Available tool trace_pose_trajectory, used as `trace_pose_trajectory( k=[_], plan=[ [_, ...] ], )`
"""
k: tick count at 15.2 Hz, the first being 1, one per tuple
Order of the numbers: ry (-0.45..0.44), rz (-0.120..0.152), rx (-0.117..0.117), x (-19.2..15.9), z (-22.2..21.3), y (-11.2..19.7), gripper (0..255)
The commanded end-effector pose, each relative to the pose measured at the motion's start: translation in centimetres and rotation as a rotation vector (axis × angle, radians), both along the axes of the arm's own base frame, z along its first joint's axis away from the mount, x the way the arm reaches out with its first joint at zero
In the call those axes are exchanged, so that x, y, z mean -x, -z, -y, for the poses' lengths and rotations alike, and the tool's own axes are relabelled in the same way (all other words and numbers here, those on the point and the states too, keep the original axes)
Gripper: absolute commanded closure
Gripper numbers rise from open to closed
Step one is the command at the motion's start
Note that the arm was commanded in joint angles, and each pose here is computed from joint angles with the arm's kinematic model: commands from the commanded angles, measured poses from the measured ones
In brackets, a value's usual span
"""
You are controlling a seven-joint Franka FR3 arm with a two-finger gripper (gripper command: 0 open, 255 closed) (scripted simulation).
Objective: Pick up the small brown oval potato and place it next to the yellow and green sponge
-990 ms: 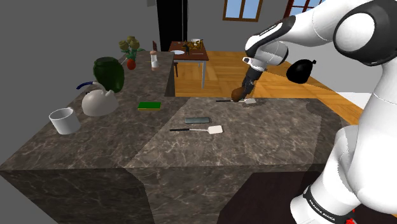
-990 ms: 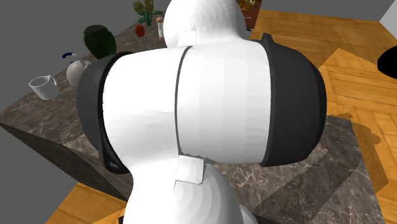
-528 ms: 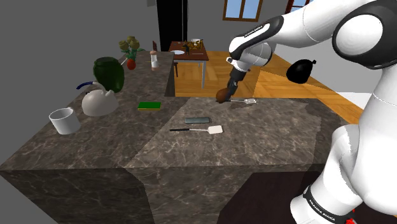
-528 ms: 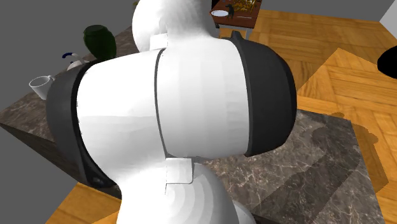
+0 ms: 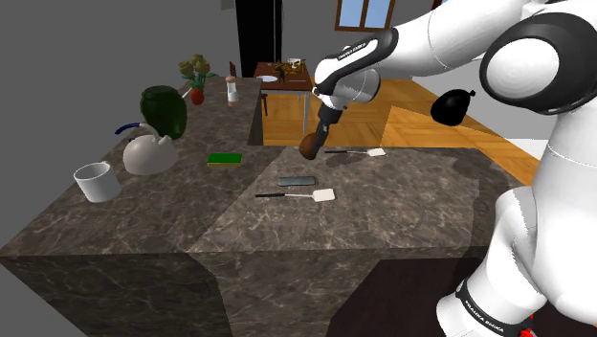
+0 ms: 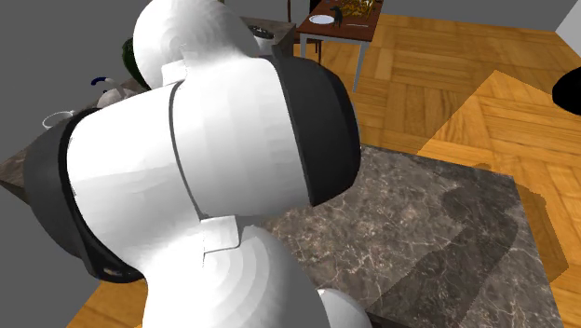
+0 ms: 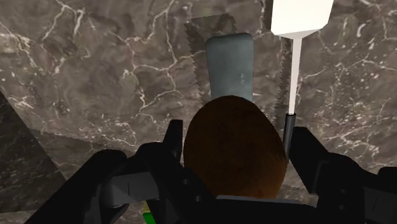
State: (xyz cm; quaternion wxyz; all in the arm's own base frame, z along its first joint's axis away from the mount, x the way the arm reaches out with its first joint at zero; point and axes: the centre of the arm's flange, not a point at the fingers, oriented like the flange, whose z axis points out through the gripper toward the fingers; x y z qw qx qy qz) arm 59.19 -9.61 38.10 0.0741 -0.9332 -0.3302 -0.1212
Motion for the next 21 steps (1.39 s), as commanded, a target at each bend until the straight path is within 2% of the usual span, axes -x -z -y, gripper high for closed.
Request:
trace_pose_trajectory(
  k=[1,21],
  plan=[
    [0.001,0.0,-0.001,-1.6,-2.4,0.0,255],
    [0.001,0.0,-0.001,-14.8,-25.3,-0.1,255]
  ],
)
